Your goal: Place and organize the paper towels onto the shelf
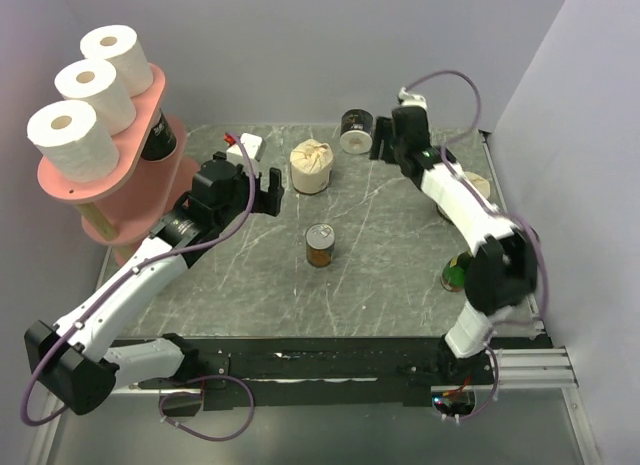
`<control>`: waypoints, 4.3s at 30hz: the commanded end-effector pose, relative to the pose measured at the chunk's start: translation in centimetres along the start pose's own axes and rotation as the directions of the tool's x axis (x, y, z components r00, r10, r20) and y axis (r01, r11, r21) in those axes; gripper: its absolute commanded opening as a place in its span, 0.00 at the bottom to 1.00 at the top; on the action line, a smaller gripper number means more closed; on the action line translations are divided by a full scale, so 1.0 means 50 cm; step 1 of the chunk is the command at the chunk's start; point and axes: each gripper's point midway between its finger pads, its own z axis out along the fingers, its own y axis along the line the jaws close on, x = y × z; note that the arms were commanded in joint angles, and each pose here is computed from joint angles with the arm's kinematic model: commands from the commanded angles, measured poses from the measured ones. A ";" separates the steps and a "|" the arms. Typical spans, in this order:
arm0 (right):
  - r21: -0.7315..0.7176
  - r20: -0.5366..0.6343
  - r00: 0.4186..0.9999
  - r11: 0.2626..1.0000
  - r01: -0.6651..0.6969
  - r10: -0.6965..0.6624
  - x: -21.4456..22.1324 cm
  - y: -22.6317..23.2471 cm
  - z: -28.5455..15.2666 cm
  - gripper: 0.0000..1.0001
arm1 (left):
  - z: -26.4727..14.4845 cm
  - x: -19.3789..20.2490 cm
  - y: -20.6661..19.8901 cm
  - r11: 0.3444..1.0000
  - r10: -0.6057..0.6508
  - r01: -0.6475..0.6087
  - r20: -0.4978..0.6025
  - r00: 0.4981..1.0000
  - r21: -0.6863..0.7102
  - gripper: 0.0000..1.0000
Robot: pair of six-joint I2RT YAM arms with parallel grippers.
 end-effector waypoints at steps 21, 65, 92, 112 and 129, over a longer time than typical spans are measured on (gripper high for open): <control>-0.001 0.406 0.660 0.722 0.692 -0.632 -0.079 0.123 0.369 0.80 | -0.051 -0.062 -0.019 0.999 0.012 -0.006 0.148 0.989 -0.042 0.96; 0.092 0.403 0.554 0.635 0.767 -0.728 -0.065 0.110 0.485 0.24 | -0.055 -0.068 -0.022 1.000 0.009 -0.005 0.155 0.988 -0.031 0.96; -0.357 0.007 0.921 0.859 0.367 -0.390 0.187 0.134 -0.125 0.09 | -0.087 -0.093 -0.005 0.998 0.005 0.007 0.204 0.979 -0.057 0.96; -0.300 -0.195 0.945 0.933 0.197 -0.262 0.332 0.042 -0.168 0.45 | -0.023 -0.043 -0.091 0.994 -0.051 0.053 -0.018 0.999 0.100 0.96; -0.314 0.184 0.969 0.924 0.217 -0.166 0.145 -0.001 -0.382 0.84 | 0.204 0.055 -0.289 0.952 0.011 0.085 -0.312 0.950 0.294 0.98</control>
